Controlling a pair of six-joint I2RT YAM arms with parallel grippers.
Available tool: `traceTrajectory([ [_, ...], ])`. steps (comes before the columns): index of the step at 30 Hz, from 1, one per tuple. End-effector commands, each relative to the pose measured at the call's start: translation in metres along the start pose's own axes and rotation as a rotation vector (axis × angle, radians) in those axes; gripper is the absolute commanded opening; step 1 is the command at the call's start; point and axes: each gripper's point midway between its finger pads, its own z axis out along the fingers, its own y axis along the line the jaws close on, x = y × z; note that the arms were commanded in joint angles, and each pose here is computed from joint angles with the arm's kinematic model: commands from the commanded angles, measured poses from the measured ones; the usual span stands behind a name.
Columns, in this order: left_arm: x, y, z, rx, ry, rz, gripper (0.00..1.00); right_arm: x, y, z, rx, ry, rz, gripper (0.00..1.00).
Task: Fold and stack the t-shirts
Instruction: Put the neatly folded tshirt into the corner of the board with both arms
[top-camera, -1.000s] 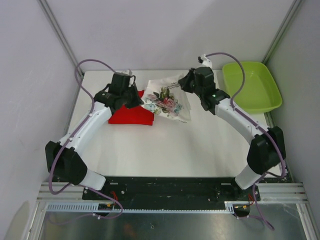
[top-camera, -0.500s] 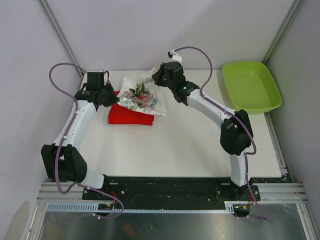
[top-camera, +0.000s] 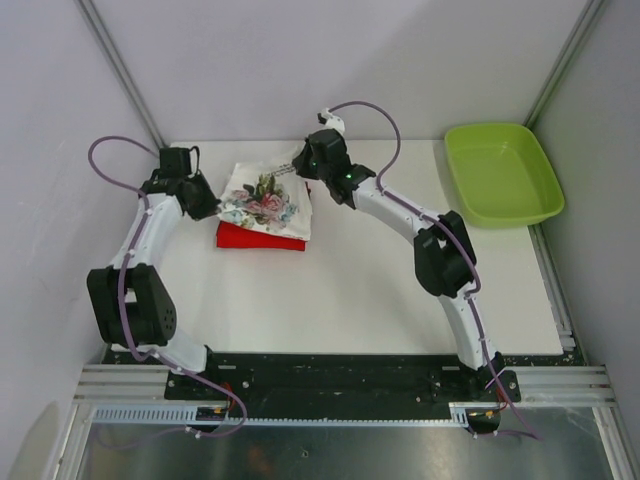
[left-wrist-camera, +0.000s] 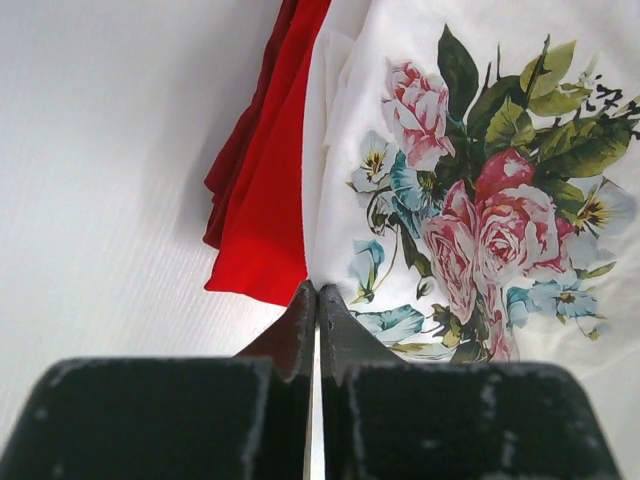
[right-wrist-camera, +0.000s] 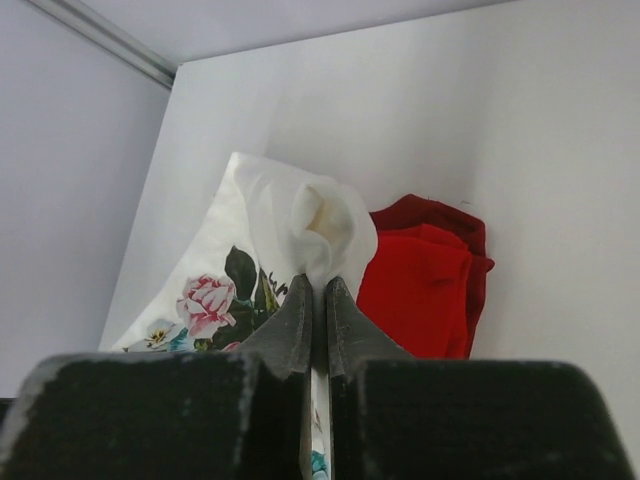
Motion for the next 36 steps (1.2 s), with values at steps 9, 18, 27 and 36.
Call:
traceTrajectory([
  [9, 0.000, 0.034, 0.018, -0.081, 0.011, -0.018, 0.00, -0.014, 0.005, 0.015, -0.020, -0.043, 0.013, 0.00],
  [18, 0.020, 0.053, 0.027, -0.126, 0.057, -0.037, 0.00, -0.002, -0.007, 0.032, 0.000, -0.002, -0.006, 0.00],
  [27, 0.049, 0.070, 0.043, -0.168, 0.126, -0.054, 0.13, 0.021, -0.051, 0.044, 0.119, 0.092, -0.016, 0.36],
  [36, 0.011, 0.053, 0.005, -0.110, -0.024, -0.035, 0.63, -0.011, -0.097, 0.017, 0.248, 0.163, 0.023, 0.64],
])
